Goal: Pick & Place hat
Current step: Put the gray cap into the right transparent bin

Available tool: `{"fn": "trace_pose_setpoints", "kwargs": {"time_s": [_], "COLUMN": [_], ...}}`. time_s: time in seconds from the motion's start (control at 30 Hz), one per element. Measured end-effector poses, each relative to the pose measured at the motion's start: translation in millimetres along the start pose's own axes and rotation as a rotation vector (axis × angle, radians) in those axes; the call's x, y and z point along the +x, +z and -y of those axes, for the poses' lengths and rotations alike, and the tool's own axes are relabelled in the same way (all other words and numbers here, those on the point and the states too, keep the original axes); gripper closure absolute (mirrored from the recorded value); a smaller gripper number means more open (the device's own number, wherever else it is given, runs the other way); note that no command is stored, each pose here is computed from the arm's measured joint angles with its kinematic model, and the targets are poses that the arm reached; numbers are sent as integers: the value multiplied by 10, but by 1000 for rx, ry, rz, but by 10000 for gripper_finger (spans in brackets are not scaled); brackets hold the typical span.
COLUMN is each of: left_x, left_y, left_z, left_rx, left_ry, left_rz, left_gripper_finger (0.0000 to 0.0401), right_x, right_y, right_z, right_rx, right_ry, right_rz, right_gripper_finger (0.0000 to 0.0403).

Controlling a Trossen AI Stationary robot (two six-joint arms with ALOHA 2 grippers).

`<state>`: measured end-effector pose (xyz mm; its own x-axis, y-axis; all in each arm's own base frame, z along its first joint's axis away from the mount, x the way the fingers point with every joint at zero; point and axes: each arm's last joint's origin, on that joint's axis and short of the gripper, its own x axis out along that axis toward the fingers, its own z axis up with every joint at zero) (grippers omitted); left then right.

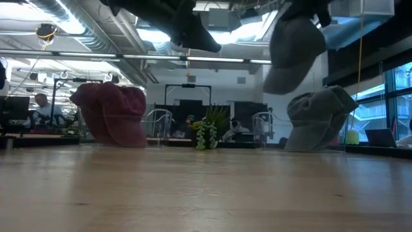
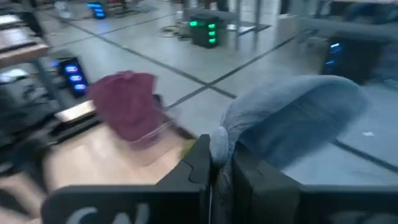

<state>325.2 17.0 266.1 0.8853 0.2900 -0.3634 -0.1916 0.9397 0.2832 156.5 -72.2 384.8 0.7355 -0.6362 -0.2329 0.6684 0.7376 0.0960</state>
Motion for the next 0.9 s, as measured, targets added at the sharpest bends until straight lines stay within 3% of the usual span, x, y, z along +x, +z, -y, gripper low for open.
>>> {"fn": "trace_pose_setpoints", "kwargs": {"time_s": [0.33,0.9], "left_x": [0,0], "left_y": [-1,-38], "left_z": [4,13], "left_rx": [-54,-50], "left_ry": [-1,-8], "left_rz": [-1,-38], "left_gripper_finger": [300,300], "right_x": [411,1028], "right_y": [-67,-438], "right_z": [370,565], "right_rx": [-31,-21], "right_ry": [-236,-416], "right_rz": [-100,-353], "right_gripper_finger": [379,378]}}
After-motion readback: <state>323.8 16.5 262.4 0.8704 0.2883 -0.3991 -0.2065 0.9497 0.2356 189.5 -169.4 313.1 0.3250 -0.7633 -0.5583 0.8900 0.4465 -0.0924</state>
